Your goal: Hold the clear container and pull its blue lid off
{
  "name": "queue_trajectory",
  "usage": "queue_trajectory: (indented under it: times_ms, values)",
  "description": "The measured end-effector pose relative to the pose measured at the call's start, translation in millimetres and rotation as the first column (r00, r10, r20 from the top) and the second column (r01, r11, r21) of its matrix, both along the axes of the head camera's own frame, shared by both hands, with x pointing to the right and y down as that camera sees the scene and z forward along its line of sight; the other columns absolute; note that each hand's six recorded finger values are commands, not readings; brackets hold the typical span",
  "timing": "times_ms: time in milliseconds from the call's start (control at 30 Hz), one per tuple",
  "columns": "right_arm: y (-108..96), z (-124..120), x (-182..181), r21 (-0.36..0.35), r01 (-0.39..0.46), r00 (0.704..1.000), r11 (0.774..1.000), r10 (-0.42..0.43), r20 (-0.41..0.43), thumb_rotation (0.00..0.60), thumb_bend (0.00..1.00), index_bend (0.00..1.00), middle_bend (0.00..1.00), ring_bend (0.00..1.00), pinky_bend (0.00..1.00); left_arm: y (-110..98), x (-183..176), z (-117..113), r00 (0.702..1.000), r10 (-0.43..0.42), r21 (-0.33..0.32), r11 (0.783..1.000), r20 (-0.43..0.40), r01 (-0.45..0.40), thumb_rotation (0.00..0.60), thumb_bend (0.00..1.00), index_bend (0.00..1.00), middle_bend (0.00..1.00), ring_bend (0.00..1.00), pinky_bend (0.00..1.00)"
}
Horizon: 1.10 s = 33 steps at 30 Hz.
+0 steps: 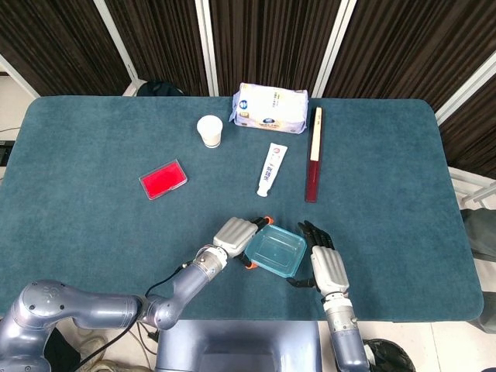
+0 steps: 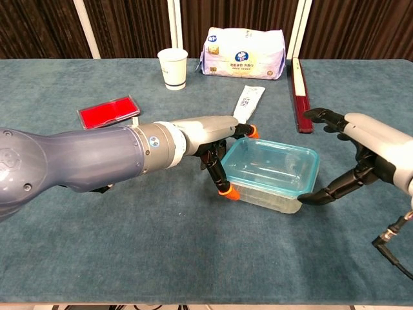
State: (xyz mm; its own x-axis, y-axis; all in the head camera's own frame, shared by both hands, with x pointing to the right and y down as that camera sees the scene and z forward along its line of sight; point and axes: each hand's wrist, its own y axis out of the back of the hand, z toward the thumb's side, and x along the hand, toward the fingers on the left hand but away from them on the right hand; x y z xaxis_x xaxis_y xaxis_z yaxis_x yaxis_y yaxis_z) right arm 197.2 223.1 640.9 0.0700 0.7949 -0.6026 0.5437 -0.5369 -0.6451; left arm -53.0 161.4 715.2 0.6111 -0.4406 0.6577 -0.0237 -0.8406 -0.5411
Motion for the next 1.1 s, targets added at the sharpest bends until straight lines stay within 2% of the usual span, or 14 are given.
queue_trajectory:
  times_ms: [733, 900, 1100]
  values:
    - [-3.5, -4.5, -5.1, -0.042, -0.082, 0.995, 0.996, 0.084, 0.045, 0.600, 0.20, 0.00, 0.00, 0.00, 0.00, 1.5, 9.8, -6.2, 1.000, 0.026, -0.015, 1.000, 0.008, -0.026, 0.600, 0.18, 0.53, 0.56, 0.48, 0.59]
    - [-7.2, -6.2, -5.1, 0.026, -0.031, 0.999, 0.999, 0.030, 0.035, 0.600, 0.20, 0.00, 0.00, 0.00, 0.00, -2.7, 14.1, -11.8, 1.000, -0.004, -0.055, 0.998, -0.028, 0.003, 0.600, 0.18, 0.53, 0.55, 0.47, 0.58]
    - [-11.2, -4.9, 0.2, 0.141, 0.005, 0.999, 0.990, -0.012, 0.052, 0.600, 0.20, 0.00, 0.00, 0.00, 0.00, -6.6, 14.3, -14.7, 0.999, 0.000, -0.098, 0.995, -0.044, -0.004, 0.600, 0.18, 0.53, 0.55, 0.47, 0.58]
